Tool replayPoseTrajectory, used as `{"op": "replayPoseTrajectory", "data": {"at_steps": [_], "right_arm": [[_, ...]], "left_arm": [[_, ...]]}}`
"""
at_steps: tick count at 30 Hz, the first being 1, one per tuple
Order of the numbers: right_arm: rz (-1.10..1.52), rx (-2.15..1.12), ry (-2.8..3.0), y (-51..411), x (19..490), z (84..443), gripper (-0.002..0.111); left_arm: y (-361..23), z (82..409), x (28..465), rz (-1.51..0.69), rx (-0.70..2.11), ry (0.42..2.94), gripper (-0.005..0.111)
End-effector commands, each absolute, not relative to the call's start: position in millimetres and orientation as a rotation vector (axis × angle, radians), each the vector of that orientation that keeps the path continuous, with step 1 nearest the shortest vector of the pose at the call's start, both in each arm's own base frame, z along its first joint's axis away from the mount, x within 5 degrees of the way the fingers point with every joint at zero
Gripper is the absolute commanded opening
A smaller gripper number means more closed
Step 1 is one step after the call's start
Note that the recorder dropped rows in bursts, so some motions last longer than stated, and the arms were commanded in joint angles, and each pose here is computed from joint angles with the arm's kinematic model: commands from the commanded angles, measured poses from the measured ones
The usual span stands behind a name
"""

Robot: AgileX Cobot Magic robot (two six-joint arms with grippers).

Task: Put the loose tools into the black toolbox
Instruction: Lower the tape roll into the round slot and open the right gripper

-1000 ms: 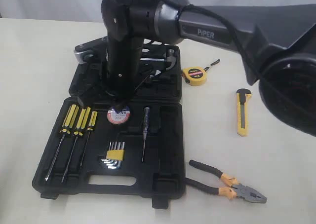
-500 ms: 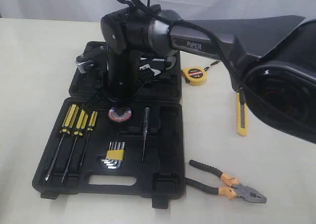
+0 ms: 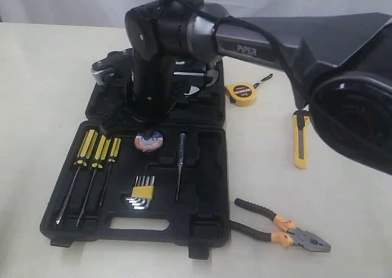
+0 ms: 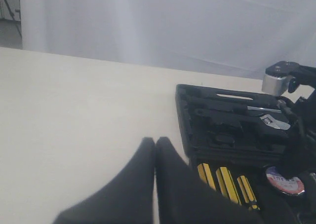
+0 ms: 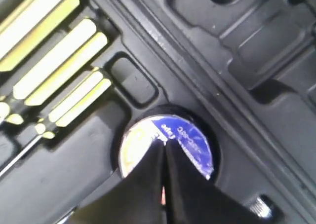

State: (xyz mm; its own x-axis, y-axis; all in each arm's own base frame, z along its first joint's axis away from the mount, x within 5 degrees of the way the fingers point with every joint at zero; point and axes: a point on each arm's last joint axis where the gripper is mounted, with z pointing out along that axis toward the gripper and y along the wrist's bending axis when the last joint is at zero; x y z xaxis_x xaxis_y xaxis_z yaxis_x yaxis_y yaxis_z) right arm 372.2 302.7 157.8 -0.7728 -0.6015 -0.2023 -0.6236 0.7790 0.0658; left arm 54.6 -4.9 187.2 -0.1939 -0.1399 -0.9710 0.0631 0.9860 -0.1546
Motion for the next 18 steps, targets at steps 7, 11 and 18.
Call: {"op": "replayPoseTrajectory", "data": {"at_steps": [7, 11, 18], "right_arm": [[0.182, -1.021, 2.833, 304.1, 373.1, 132.8, 0.0], [0.189, -1.029, 2.817, 301.5, 369.6, 155.9, 0.0], [0.196, -1.125, 2.728, 290.0, 355.1, 222.1, 0.0]], "left_arm": [[-5.2, 188.7, 54.7, -0.187, -0.052, 1.757, 0.0], [-5.2, 188.7, 54.7, -0.185, -0.05, 1.757, 0.0], [-5.2, 188.7, 54.7, -0.185, -0.05, 1.757, 0.0]]}}
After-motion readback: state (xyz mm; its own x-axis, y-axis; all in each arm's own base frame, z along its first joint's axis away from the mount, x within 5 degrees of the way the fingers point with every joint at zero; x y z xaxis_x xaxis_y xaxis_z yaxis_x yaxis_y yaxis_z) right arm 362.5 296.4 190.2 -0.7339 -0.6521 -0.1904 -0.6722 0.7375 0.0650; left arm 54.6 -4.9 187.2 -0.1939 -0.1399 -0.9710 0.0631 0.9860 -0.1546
